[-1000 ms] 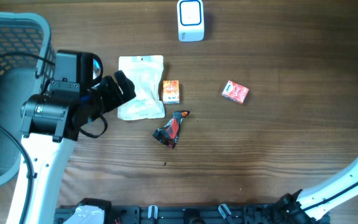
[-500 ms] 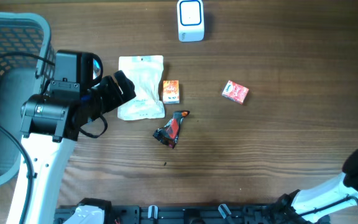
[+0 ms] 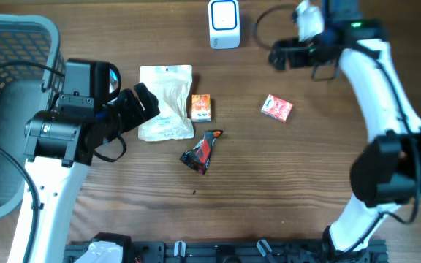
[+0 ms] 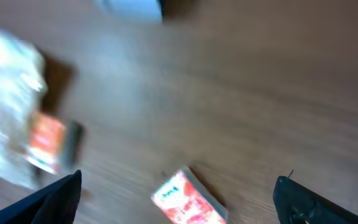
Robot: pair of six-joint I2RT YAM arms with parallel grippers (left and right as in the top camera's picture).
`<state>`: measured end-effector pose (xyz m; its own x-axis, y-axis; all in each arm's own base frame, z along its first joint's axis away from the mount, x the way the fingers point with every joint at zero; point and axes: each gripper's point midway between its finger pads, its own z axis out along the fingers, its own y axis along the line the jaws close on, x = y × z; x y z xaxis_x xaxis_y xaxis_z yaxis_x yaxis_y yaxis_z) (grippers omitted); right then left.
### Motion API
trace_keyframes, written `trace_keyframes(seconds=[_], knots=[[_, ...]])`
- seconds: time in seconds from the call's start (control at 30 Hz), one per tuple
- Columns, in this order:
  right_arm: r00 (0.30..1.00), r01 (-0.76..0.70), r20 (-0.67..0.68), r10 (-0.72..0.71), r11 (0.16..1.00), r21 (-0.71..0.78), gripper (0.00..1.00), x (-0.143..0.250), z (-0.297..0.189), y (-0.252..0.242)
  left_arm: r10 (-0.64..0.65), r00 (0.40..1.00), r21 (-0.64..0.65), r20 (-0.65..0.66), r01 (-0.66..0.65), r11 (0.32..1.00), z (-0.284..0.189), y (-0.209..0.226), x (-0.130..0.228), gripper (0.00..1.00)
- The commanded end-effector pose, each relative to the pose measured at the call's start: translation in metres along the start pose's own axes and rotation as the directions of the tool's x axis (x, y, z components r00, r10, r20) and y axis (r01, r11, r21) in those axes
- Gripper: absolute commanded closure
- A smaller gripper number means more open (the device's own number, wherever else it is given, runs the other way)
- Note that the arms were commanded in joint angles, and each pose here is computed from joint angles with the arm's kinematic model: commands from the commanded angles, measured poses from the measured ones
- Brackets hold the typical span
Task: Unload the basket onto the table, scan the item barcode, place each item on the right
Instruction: 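Grasp the red Kleenex tissue pack with the right gripper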
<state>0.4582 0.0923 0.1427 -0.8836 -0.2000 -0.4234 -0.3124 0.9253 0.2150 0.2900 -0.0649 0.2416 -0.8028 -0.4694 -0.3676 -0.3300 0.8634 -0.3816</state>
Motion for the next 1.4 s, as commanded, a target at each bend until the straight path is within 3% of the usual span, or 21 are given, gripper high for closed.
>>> trace_keyframes(seconds=[0.0, 0.2, 0.37, 0.57, 0.63, 0.8, 0.93, 0.97, 1.0, 1.13, 1.37], knots=[[0.971, 0.142, -0.197, -0.135, 0.99, 0.025, 0.0, 0.048, 0.049, -0.004, 0.012, 1.0, 0.015, 0.006, -0.012, 1.0, -0.003, -0.002, -0.002, 0.0], [0.907, 0.194, -0.383, -0.177, 0.981, 0.005, 0.0, 0.11, 0.077, -0.009, 0.012, 1.0, 0.015, 0.006, -0.012, 1.0, -0.003, -0.002, -0.002, 0.0], [0.898, 0.142, -0.409, -0.162, 0.987, -0.078, 0.0, 0.129, 0.081, 0.007, 0.012, 1.0, 0.015, 0.006, -0.012, 1.0, -0.003, -0.002, -0.002, 0.0], [0.912, -0.177, -0.405, 0.065, 0.953, -0.246, 0.0, 0.12, 0.082, 0.073, 0.012, 1.0, 0.015, 0.006, -0.012, 1.0, -0.003, -0.002, -0.002, 0.0], [0.902, -0.24, -0.414, 0.124, 0.94, -0.241, 0.0, 0.116, 0.083, 0.087, 0.012, 1.0, 0.015, 0.006, -0.012, 1.0, -0.003, -0.002, -0.002, 0.0], [0.918, -0.218, -0.349, 0.186, 0.975, -0.052, 0.0, 0.09, 0.076, 0.057, 0.012, 1.0, 0.015, 0.006, -0.012, 1.0, -0.003, -0.002, -0.002, 0.0], [0.962, -0.082, -0.263, 0.073, 0.996, -0.025, 0.0, 0.07, 0.08, 0.034, 0.012, 1.0, 0.015, 0.006, -0.012, 1.0, -0.003, -0.002, -0.002, 0.0], [0.964, -0.057, -0.261, 0.046, 0.998, -0.034, 0.05, 0.071, 0.08, 0.034, 0.012, 1.0, 0.015, 0.006, -0.012, 1.0, -0.003, -0.002, -0.002, 0.0], [0.961, -0.061, -0.271, 0.049, 0.997, -0.037, 0.19, 0.075, 0.082, 0.035, 0.012, 1.0, 0.015, 0.006, -0.012, 1.0, -0.003, -0.002, -0.002, 0.0], [0.949, -0.085, -0.31, 0.062, 0.994, -0.062, 0.48, 0.097, 0.093, 0.039, 0.012, 1.0, 0.015, 0.006, -0.012, 1.0, -0.003, -0.002, -0.002, 0.0], [0.944, -0.131, -0.325, 0.067, 0.975, -0.181, 0.47, 0.134, 0.121, 0.053, 0.012, 1.0, 0.015, 0.006, -0.012, 1.0, -0.003, -0.002, -0.002, 0.0]])
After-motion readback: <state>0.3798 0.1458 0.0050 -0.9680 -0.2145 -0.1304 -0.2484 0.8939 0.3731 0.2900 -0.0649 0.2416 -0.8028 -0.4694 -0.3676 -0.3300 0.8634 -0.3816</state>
